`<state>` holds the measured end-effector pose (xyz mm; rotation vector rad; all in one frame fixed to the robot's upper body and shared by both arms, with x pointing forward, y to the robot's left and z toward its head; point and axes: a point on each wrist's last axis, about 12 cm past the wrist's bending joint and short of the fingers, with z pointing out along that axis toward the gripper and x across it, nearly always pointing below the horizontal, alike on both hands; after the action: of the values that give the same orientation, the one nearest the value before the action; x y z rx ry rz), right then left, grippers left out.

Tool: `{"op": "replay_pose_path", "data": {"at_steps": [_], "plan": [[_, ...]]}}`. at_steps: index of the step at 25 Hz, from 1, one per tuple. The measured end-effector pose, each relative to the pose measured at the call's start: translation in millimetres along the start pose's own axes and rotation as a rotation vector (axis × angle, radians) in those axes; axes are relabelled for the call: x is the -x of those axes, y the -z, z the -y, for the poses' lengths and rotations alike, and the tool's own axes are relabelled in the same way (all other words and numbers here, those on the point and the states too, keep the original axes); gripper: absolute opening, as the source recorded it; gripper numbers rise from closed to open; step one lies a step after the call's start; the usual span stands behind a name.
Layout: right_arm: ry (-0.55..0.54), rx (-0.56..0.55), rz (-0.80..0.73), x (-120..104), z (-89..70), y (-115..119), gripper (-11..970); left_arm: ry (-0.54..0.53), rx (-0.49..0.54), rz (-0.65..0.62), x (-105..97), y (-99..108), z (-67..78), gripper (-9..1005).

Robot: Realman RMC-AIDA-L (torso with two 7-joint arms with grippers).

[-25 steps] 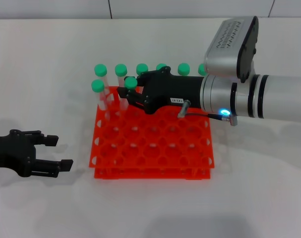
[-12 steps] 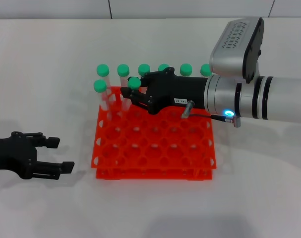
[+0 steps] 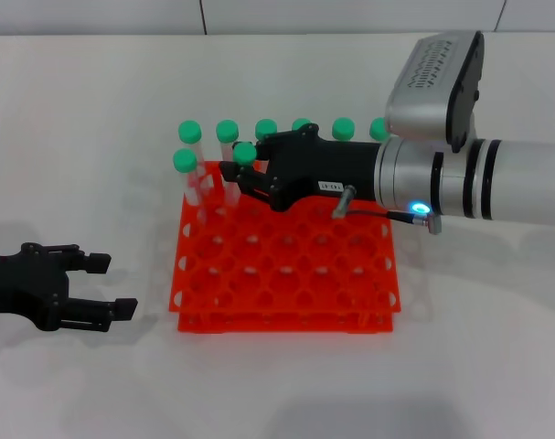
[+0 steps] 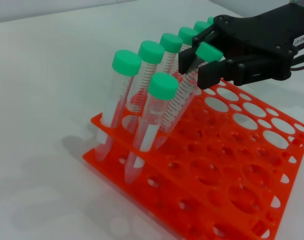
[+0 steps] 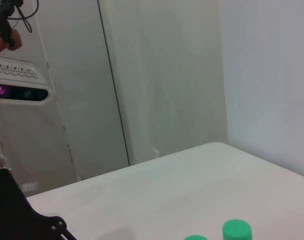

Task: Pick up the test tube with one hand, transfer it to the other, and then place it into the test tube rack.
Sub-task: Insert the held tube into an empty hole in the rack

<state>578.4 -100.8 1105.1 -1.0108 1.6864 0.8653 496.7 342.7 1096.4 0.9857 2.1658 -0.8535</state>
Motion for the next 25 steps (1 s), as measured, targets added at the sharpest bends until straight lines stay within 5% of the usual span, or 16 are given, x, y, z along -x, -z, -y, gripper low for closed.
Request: {"op": "replay_pose_path", "data": {"at_steps": [25], "plan": [[0.028,0.033,-0.011,9.9,-3.7,-9.9,257,-0.013,0.001,0.004,-0.7,-4.0,-1.7,876]]}}
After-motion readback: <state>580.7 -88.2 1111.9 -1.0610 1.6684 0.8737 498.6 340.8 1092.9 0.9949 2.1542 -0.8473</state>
